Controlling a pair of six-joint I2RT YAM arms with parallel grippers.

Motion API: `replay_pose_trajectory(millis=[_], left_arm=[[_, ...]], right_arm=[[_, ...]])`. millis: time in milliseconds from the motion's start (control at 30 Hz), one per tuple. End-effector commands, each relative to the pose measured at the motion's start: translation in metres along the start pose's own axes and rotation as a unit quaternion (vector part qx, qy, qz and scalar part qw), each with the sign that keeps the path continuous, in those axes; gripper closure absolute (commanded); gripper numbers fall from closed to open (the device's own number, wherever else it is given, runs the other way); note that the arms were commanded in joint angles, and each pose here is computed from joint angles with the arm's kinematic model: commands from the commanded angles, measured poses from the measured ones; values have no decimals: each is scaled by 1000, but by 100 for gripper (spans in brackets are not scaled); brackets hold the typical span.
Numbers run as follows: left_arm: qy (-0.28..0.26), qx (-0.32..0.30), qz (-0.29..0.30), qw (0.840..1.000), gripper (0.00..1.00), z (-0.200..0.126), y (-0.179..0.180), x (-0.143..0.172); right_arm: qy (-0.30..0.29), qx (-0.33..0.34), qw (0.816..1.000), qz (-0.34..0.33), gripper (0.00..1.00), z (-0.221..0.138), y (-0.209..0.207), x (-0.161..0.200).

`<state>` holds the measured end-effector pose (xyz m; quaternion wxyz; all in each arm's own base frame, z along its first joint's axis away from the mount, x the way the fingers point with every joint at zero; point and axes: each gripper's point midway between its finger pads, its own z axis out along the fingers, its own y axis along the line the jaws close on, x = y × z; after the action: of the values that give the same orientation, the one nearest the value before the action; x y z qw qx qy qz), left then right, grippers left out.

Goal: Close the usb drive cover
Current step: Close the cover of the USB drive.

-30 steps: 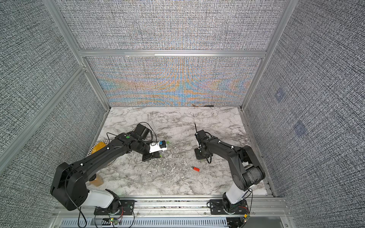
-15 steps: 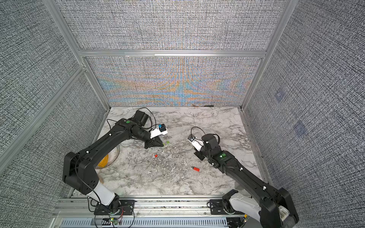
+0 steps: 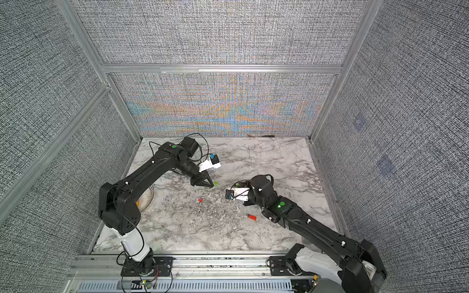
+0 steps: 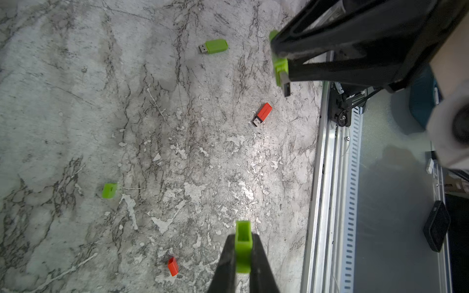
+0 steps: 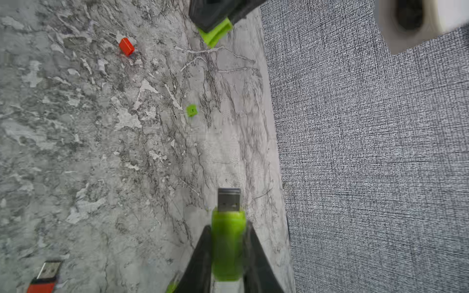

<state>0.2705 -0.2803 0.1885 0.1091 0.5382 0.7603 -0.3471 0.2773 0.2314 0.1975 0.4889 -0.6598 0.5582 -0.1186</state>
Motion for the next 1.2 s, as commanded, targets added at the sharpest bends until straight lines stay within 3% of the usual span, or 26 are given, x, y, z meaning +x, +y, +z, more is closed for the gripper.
replay_pose_trajectory(millis=[0, 233, 567, 1167], left_arm=[[30, 16, -29, 999, 98, 3, -4, 8], [37, 46, -29, 998, 98, 5, -12, -4], [84, 88, -38, 992, 98, 5, -24, 4], [99, 95, -56, 989, 98, 1, -23, -3]], right_arm=[[9, 14, 999, -30, 92, 2, -10, -9], [20, -5, 998, -61, 92, 15, -14, -33], [42, -13, 996, -77, 92, 23, -9, -37], [30, -26, 994, -106, 93, 28, -6, -59]])
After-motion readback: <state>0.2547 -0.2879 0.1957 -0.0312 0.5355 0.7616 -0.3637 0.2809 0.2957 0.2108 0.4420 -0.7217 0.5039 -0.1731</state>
